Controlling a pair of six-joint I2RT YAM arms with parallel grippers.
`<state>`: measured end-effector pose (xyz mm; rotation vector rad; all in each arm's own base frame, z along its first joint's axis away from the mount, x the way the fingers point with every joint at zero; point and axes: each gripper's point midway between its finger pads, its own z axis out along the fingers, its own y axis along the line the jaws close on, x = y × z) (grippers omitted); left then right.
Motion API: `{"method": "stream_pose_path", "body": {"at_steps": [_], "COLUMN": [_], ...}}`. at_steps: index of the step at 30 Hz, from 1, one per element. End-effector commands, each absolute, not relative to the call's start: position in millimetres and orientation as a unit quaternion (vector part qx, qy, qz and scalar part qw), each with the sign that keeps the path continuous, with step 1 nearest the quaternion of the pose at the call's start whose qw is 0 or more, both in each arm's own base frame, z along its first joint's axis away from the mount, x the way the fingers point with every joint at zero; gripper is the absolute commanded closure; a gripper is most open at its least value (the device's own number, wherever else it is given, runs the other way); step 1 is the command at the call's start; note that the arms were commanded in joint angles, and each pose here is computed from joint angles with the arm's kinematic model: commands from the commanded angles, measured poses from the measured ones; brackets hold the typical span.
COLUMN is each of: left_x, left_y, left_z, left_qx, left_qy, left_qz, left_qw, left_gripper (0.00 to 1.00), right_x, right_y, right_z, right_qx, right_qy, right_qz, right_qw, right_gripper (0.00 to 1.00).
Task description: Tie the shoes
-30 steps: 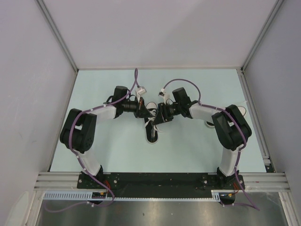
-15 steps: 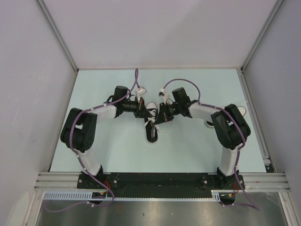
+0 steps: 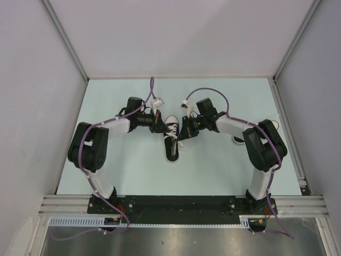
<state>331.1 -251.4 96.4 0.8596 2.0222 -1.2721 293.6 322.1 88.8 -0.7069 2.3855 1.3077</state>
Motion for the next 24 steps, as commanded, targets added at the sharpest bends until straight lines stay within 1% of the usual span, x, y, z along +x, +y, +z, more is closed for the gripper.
{"method": "stream_pose_path", "body": {"at_steps": [1,12,13,24], "left_x": [348,359,357,361], "left_y": [-246,-238,-235,-225], "left_z": [119,118,114,110], "left_qx": [0.344,0.35,0.347,0.358], "left_qy": [0.742,0.747,0.755,0.76], "left_qz": [-0.465,-0.439,-0.435,-0.414], "left_qw": [0.338,0.356,0.346,0.351], "left_gripper": [1.0,1.0,1.0,1.0], "right_x": [298,294,293,289], "right_y": [320,314,314,311], "right_z": [111,103,103,94], "right_qx": [-0.265,-0.273,-0.275,-0.278], "right_qy": [0.829,0.837,0.837,0.842], "right_qz": [0.454,0.438,0.437,0.43], "right_qw": [0.189,0.181,0.181,0.168], "right_gripper": [1.0,1.0,1.0,1.0]}}
